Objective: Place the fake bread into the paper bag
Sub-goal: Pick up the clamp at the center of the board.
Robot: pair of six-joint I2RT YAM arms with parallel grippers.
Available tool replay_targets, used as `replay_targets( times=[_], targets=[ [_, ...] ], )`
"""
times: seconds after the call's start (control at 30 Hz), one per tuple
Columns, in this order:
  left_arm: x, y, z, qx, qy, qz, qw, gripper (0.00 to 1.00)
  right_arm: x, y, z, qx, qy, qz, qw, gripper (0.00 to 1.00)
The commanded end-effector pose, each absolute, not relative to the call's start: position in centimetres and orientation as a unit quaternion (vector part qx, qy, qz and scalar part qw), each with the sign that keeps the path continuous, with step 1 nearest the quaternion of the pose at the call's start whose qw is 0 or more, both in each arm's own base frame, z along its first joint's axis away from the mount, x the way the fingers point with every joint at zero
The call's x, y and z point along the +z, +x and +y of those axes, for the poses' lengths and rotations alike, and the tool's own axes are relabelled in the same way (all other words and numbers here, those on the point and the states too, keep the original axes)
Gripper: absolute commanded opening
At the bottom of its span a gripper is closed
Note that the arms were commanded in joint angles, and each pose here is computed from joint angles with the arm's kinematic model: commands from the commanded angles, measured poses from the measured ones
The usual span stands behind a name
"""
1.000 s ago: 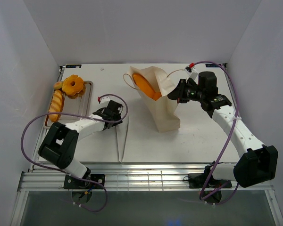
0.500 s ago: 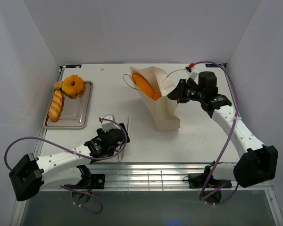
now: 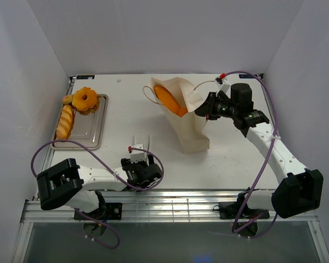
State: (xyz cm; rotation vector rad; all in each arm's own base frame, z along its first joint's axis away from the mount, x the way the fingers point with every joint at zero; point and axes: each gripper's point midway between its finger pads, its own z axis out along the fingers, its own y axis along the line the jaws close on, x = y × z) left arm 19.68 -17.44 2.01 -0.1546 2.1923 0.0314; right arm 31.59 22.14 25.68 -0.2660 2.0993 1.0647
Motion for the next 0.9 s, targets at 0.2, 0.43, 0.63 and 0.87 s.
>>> replay_targets(
  times=[0.2,0.43,0.63,0.87],
  targets=[
    [0.7,19.4,-16.3,-0.013,-0.096,0.877,0.47,0.95,24.6,30.9,21.7,0.406,-0.111,0.829,0.369,0.08],
    [-0.5,19.9,-17.0,-0.015,-0.089,0.874,0.478,0.77,24.6,31.0,21.8,0.406,-0.112,0.828,0.371,0.08],
    [-3.2,19.3,-15.9,0.015,-0.111,0.881,0.459,0.47,25.2,31.1,21.7,0.404,-0.112,0.825,0.378,0.08],
    [-1.7,19.7,-15.9,0.025,-0.126,0.874,0.469,0.32,25.1,31.1,21.8,0.404,-0.113,0.826,0.376,0.08]
  ],
)
